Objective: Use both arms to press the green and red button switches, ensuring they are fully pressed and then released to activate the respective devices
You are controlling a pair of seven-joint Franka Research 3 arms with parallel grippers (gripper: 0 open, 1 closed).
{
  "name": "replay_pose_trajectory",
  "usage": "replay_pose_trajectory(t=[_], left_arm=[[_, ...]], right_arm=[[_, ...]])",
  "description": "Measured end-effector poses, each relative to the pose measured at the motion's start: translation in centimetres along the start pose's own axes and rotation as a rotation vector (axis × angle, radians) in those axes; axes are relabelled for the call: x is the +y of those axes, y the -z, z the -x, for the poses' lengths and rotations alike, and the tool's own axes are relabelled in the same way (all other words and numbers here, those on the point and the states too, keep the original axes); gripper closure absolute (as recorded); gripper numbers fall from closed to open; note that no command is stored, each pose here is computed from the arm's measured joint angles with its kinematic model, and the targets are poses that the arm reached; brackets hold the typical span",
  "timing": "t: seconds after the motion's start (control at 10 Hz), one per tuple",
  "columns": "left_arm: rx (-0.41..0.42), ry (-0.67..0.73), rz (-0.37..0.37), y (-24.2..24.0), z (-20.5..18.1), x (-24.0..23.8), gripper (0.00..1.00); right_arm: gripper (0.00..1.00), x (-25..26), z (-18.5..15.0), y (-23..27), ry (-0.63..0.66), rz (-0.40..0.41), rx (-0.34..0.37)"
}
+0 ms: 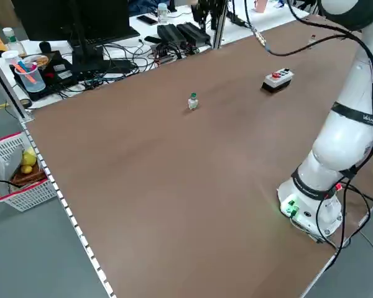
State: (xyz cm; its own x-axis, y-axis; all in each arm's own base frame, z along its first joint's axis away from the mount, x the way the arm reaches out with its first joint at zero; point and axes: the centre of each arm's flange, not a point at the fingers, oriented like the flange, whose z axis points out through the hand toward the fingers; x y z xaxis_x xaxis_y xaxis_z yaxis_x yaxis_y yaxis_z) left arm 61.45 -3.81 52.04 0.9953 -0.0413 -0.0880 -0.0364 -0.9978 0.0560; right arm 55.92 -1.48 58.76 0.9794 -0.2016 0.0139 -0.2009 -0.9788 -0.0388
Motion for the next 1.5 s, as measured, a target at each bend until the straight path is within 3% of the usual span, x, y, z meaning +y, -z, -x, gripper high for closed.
replay_pose_trajectory(t=[0.2, 0.3, 0.5, 0.8, 1.5], left_arm=[[0.031, -0.004, -0.003, -3.7, -0.5, 0.2, 0.7], [0.033, -0.002, -0.004, -5.1, -0.5, 0.1, 0.89], [0.023, 0.004, -0.004, -7.1, -0.3, -0.3, 0.99], [0.037, 0.01, -0.005, -11.8, -0.2, -0.9, 0.99], [0.047, -0.024, -0.051, -21.0, -1.3, -1.8, 0.99]], right_arm=[[0.99, 0.2, -2.0, -3.9, -0.003, -0.004, -0.029], [0.99, 0.3, -2.9, -5.5, -0.003, 0.0, -0.035], [0.99, 0.8, -4.2, -8.1, -0.002, 0.016, -0.043], [0.99, 2.4, -6.2, -11.6, -0.009, 0.048, -0.034], [0.99, 4.1, -10.0, -20.5, -0.028, 0.026, -0.002]])
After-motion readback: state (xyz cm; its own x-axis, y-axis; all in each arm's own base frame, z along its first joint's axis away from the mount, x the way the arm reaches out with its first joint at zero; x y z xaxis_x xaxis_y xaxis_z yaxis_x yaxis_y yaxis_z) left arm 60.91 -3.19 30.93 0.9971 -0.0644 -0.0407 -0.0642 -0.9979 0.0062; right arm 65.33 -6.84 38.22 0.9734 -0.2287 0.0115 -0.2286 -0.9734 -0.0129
